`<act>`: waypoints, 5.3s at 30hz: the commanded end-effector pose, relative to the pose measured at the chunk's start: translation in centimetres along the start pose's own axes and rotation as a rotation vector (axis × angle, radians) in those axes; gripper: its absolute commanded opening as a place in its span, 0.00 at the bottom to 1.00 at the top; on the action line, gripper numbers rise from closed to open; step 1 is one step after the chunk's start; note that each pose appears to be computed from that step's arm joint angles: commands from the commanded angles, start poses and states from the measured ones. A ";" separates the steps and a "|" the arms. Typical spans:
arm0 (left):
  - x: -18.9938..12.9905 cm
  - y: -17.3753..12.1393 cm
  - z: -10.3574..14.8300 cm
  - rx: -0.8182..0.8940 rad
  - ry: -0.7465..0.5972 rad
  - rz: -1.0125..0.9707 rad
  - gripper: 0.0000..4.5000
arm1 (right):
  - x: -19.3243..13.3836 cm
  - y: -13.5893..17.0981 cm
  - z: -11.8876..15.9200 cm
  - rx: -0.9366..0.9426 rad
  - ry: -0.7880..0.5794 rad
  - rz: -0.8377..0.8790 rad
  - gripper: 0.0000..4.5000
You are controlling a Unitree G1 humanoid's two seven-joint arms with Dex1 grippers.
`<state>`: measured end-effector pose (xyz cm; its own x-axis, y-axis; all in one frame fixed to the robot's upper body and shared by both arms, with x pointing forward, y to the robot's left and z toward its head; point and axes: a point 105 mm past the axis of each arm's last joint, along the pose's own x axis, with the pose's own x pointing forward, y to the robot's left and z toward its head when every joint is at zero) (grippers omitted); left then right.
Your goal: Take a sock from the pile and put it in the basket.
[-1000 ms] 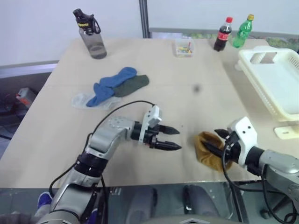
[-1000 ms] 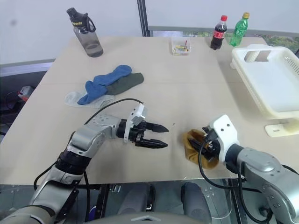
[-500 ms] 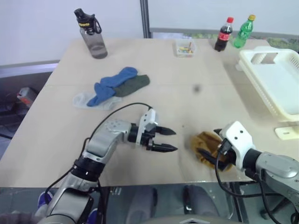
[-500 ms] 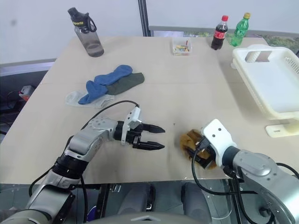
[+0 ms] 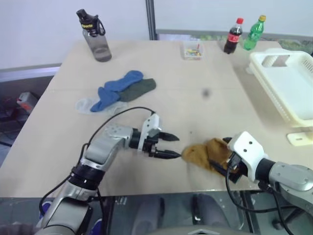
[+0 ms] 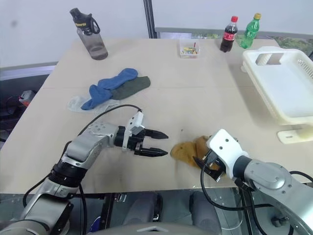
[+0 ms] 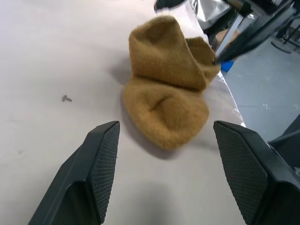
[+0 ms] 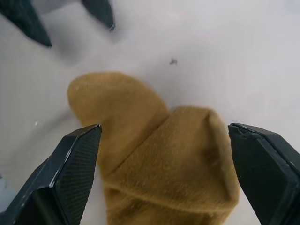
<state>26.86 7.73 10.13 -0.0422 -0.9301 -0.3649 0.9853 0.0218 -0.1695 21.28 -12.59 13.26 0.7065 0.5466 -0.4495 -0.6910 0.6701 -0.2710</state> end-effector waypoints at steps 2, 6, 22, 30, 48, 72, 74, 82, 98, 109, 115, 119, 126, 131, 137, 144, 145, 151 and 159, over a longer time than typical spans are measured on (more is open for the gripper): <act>1.0 -0.6 -1.0 -0.102 0.130 -0.040 0.76 | -0.7 -0.3 0.9 -0.068 -0.040 -0.036 0.99; 1.2 -0.1 -0.6 -0.180 0.134 -0.014 0.76 | -1.6 -0.2 0.0 -0.102 -0.012 -0.015 0.99; 0.8 0.5 0.7 -0.264 0.085 0.023 0.76 | -1.5 -1.7 -5.0 -0.148 0.106 -0.148 0.02; 0.8 0.3 0.1 -0.281 0.089 0.022 0.76 | 0.0 0.0 -1.2 -0.154 -0.106 -0.022 0.02; 1.8 -0.6 0.3 -0.424 0.078 -0.024 0.76 | 0.2 0.6 -5.1 -0.066 0.058 -0.024 0.02; 6.9 -0.3 6.6 -0.753 -0.129 -0.190 0.76 | 0.8 2.2 -7.7 -0.091 0.081 0.026 0.02; 7.5 -0.7 7.0 -0.781 -0.124 -0.232 0.76 | 0.5 2.2 -7.3 -0.090 0.072 0.014 0.02; 10.8 -1.2 6.6 -0.862 -0.079 -0.295 0.76 | -1.0 2.5 -5.3 -0.121 0.035 -0.010 0.02; 13.0 -1.4 3.7 -0.723 0.006 -0.373 0.76 | -6.5 1.7 -5.2 0.289 -0.049 -0.255 0.71; 9.3 -2.0 4.5 -0.323 -0.123 -0.371 0.76 | -2.8 -0.3 -3.1 0.756 -0.136 -0.230 1.00; 5.7 -1.5 4.3 -0.043 -0.132 -0.266 0.76 | -2.2 2.1 -6.2 0.726 0.095 -0.165 1.00; 4.1 -0.9 2.8 0.171 -0.041 -0.179 0.76 | -2.0 3.0 -7.3 0.708 0.176 -0.132 1.00; 1.8 -0.8 3.2 0.260 -0.076 -0.149 0.76 | -0.1 4.2 -10.0 0.731 0.282 -0.033 0.88; 1.0 -1.4 4.0 0.319 -0.111 -0.165 0.76 | 0.6 5.1 -10.4 0.739 0.299 0.055 0.42; 0.2 -1.3 4.0 0.341 -0.138 -0.111 0.76 | 1.3 2.5 -8.9 0.775 0.164 -0.004 0.01; 0.1 0.3 6.5 0.278 -0.322 0.084 0.76 | 0.8 -8.3 -2.8 0.841 -0.354 -0.306 0.01; 0.2 0.7 7.3 0.269 -0.357 0.115 0.76 | 0.4 -9.6 -2.0 0.856 -0.417 -0.331 0.01; 1.4 2.5 12.6 0.261 -0.562 0.254 0.76 | -2.2 -18.5 2.5 0.873 -0.702 -0.521 0.01; 3.2 2.2 17.7 0.263 -0.720 0.288 0.76 | -5.8 -32.7 1.4 0.979 -0.689 -0.957 0.01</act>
<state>32.08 -1.24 23.04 0.2655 -0.9203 0.2872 0.9540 0.2939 0.0598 39.62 -34.74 27.15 0.9517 -0.2706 0.1449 0.1481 0.8182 0.5555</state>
